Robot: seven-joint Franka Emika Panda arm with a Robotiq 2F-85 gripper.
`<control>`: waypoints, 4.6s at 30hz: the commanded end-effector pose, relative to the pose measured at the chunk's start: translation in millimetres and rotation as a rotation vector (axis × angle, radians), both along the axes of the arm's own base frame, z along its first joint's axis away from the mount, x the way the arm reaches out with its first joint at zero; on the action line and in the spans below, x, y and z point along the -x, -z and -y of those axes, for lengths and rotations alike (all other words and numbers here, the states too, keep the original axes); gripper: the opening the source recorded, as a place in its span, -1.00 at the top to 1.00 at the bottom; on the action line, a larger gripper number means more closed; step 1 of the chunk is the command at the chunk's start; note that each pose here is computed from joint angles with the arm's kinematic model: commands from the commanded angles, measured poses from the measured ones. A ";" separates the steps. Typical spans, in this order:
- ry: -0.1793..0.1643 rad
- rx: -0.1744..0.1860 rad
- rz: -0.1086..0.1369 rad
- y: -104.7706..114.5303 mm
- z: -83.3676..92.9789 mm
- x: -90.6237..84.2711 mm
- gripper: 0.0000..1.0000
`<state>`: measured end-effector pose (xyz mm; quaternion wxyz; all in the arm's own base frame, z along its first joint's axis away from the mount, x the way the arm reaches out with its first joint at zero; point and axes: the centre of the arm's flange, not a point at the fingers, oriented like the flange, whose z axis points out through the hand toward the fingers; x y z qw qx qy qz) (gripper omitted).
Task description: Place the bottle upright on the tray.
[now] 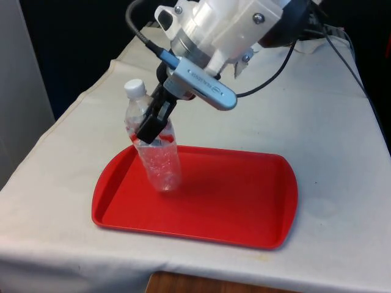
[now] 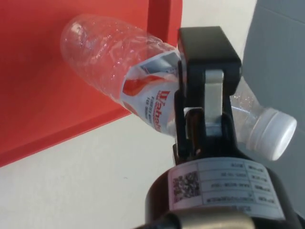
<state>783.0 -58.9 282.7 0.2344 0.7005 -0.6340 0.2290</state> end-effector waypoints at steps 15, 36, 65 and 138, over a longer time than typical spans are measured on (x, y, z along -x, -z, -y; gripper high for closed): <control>0.003 0.062 0.003 -0.5 -10.1 0.1 1.00; 0.002 0.122 0.068 10.6 -37.0 -3.1 1.00; 0.017 0.132 0.079 38.8 -39.3 -2.5 1.00; 0.033 0.144 0.094 16.1 -70.4 -5.1 -1.00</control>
